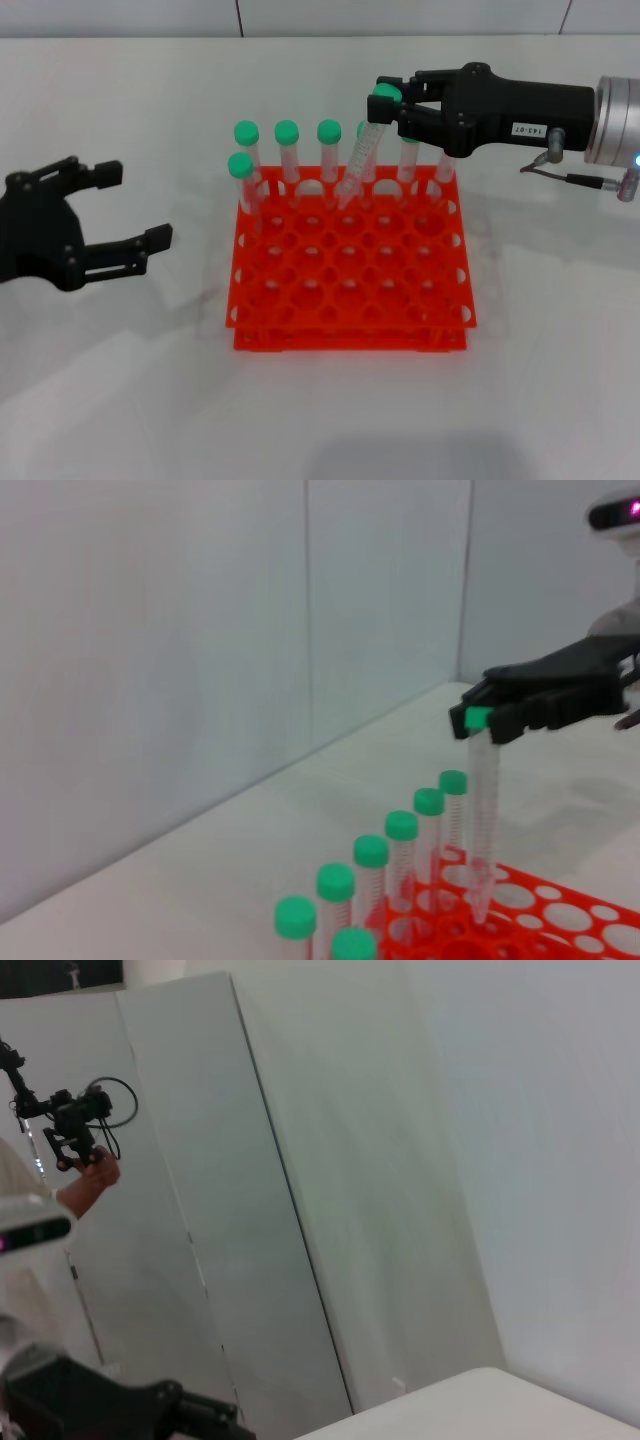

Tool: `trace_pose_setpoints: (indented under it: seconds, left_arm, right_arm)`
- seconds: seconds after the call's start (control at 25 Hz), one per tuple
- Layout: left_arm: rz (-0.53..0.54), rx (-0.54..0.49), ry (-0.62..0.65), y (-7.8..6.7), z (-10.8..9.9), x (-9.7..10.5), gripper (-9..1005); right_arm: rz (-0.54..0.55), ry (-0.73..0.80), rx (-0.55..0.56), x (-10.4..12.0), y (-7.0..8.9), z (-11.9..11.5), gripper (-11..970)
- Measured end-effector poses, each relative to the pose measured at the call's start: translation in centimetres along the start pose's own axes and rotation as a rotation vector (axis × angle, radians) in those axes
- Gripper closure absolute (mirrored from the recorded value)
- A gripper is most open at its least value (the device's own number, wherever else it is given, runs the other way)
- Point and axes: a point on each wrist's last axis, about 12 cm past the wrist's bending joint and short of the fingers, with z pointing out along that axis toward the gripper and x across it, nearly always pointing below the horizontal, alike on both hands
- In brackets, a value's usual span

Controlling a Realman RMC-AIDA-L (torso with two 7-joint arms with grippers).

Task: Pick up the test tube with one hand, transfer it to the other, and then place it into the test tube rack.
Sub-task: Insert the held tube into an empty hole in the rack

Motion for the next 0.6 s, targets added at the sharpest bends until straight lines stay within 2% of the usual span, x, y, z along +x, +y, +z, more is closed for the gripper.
trace_pose_setpoints:
  seconds: [0.24,0.6]
  left_arm:
    - [-0.055,-0.072,-0.091,0.6,-1.0,4.5,103]
    - [-0.082,-0.113,-0.129,0.2,-1.7,7.8,103]
  right_arm:
    - [-0.013,0.04,-0.009,-0.5,-0.1,0.5,704]
    - [-0.042,0.074,-0.022,-1.6,0.0,1.3,705]
